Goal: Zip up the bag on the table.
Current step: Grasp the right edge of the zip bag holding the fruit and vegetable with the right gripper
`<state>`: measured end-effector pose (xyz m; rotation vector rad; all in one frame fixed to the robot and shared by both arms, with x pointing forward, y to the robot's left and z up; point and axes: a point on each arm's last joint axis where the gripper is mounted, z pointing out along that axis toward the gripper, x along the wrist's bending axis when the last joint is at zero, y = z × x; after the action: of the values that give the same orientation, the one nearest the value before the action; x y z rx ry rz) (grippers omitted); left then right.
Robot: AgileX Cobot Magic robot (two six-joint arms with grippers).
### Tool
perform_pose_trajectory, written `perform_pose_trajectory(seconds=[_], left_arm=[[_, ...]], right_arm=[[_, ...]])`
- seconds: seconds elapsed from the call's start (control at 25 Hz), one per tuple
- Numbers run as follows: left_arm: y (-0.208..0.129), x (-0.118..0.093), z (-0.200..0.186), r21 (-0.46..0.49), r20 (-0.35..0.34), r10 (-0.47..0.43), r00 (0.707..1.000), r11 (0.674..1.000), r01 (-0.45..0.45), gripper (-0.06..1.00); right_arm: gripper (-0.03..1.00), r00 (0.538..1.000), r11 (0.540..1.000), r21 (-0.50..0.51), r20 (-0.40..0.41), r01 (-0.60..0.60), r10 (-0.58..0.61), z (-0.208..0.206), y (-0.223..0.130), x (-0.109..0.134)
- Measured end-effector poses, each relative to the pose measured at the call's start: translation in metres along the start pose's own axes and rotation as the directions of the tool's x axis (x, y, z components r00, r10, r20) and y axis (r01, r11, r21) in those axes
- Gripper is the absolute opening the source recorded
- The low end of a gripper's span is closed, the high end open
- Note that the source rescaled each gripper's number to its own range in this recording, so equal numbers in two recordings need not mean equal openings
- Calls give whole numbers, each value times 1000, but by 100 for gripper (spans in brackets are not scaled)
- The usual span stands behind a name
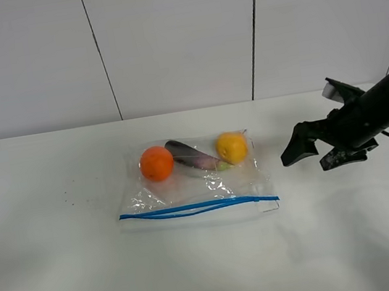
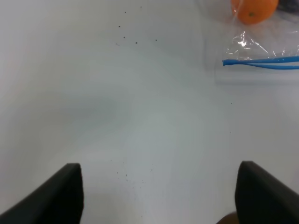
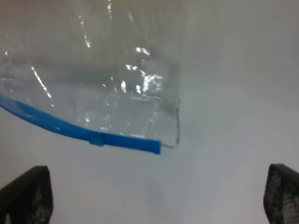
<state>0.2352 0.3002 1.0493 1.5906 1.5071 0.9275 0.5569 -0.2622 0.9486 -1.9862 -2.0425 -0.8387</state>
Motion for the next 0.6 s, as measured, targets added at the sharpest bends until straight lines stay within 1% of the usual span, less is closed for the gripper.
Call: perform_pose_trajectory(seconds=[0.08, 0.36, 0.48, 0.6], left_arm=[[0, 0, 0, 0, 0, 0, 1000, 1000, 0, 100], [0, 0, 0, 0, 0, 0, 1000, 1000, 0, 100], [0, 0, 0, 0, 0, 0, 1000, 1000, 0, 100], [0, 0, 0, 0, 0, 0, 1000, 1000, 0, 100]], right_arm=[[100, 999, 1000, 7, -40, 17, -17, 13, 1, -4], [95, 987, 1000, 5, -161, 10, -9, 53, 2, -18], [95, 973, 1000, 26, -232, -2, 8, 69, -2, -22], [95, 959, 1000, 26, -282, -17, 24, 81, -4, -25]])
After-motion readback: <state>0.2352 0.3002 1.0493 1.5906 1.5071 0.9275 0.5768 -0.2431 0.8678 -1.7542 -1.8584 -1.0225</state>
